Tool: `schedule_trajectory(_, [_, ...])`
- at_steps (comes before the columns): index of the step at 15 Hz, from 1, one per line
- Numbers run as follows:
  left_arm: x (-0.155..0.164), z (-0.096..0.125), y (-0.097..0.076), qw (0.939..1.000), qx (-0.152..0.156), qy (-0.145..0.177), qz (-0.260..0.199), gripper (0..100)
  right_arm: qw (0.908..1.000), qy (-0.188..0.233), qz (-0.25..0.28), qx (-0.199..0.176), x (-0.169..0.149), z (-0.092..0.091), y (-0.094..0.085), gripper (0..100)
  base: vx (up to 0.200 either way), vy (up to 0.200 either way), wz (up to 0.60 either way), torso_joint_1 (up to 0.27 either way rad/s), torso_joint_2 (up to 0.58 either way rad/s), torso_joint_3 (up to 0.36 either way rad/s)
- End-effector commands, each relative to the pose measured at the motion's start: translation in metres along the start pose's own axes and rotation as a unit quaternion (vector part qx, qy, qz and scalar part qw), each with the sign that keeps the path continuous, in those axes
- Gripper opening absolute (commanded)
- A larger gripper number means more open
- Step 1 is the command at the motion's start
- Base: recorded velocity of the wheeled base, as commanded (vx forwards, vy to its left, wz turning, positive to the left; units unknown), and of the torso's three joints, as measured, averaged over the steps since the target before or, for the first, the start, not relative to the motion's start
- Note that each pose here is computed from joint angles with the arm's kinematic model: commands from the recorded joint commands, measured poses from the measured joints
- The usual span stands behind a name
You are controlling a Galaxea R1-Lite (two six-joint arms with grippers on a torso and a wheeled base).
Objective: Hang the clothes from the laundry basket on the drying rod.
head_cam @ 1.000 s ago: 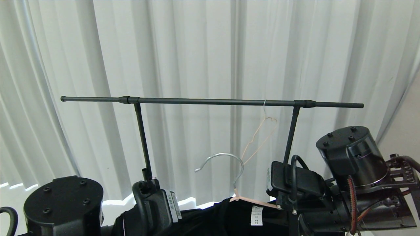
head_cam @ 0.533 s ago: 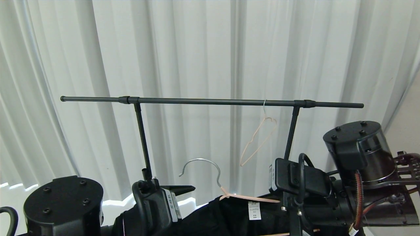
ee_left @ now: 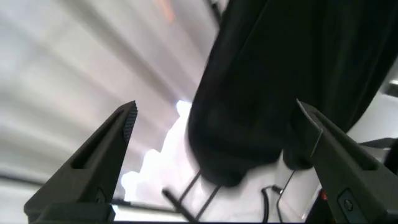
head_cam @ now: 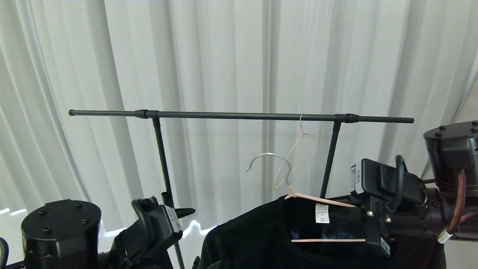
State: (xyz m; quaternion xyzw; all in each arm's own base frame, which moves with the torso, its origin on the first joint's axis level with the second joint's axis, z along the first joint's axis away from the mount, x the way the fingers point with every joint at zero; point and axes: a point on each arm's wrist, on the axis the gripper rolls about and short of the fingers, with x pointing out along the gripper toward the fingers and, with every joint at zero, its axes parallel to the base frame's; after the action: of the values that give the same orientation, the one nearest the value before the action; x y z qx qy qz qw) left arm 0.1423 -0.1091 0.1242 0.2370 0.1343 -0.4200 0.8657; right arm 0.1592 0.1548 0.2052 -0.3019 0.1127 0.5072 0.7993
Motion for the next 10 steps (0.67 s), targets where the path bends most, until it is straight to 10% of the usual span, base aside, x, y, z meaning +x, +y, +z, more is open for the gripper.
schedule_trajectory(1, [-0.004, -0.021, 0.013, 0.9979, -0.031, 0.043, 0.038, 100, 0.9994, -0.023, -0.024, -0.004, -0.022, 0.003, 0.000, 0, 0.000, 0.000, 0.00, 0.000, 0.00, 0.000])
schedule_trajectory(10, [0.021, -0.035, 0.026, 0.9932, -0.059, 0.095, 0.033, 100, 0.9964, -0.073, -0.036, -0.026, -0.040, 0.016, 0.006, 0, 0.000, 0.000, 0.00, 0.000, 0.00, 0.000])
